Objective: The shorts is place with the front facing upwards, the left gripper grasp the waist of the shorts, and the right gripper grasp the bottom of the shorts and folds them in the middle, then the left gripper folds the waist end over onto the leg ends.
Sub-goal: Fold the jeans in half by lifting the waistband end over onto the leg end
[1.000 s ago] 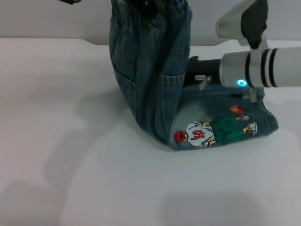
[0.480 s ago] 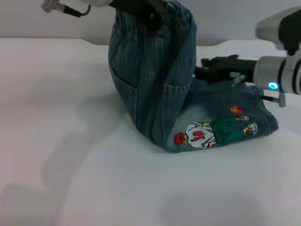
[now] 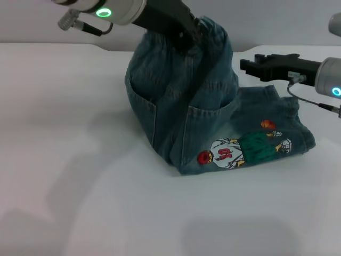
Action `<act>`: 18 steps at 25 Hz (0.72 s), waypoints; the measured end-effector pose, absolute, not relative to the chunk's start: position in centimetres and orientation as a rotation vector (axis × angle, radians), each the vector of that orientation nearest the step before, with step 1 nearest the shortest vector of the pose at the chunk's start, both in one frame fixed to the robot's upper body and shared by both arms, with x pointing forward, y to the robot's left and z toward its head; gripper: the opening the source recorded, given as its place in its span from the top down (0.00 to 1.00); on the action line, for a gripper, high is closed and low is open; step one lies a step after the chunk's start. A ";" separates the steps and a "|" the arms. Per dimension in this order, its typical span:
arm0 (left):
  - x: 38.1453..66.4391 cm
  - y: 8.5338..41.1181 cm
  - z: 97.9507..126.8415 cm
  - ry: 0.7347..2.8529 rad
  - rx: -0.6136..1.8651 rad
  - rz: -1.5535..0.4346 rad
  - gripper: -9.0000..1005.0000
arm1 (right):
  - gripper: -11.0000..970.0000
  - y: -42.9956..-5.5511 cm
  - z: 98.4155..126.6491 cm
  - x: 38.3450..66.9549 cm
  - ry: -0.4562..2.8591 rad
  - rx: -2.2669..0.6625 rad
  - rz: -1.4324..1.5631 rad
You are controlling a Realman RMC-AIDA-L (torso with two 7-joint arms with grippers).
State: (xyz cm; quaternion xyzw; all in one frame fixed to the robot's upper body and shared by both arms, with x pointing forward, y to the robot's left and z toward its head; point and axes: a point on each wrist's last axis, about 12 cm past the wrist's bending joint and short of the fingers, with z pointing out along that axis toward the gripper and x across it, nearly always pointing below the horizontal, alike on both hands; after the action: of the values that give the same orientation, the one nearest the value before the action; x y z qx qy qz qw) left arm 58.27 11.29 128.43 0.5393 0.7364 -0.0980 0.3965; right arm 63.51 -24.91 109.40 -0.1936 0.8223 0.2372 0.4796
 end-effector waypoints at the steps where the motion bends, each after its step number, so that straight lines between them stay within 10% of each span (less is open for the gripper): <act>1: 58.3 11.3 128.4 1.868 1.366 -0.249 0.93 | 0.54 -24.9 109.5 63.5 2.004 -0.476 0.589; 18: 58.6 10.1 127.0 1.871 1.388 -0.277 0.93 | 0.54 -29.5 110.6 63.7 1.950 -0.251 0.505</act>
State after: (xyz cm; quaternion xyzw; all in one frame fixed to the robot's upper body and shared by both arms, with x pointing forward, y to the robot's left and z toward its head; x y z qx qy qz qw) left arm 58.55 10.08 127.05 0.5454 0.7352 -0.1089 0.3875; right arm 63.72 -29.52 110.58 -0.1051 0.8160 0.2113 0.5276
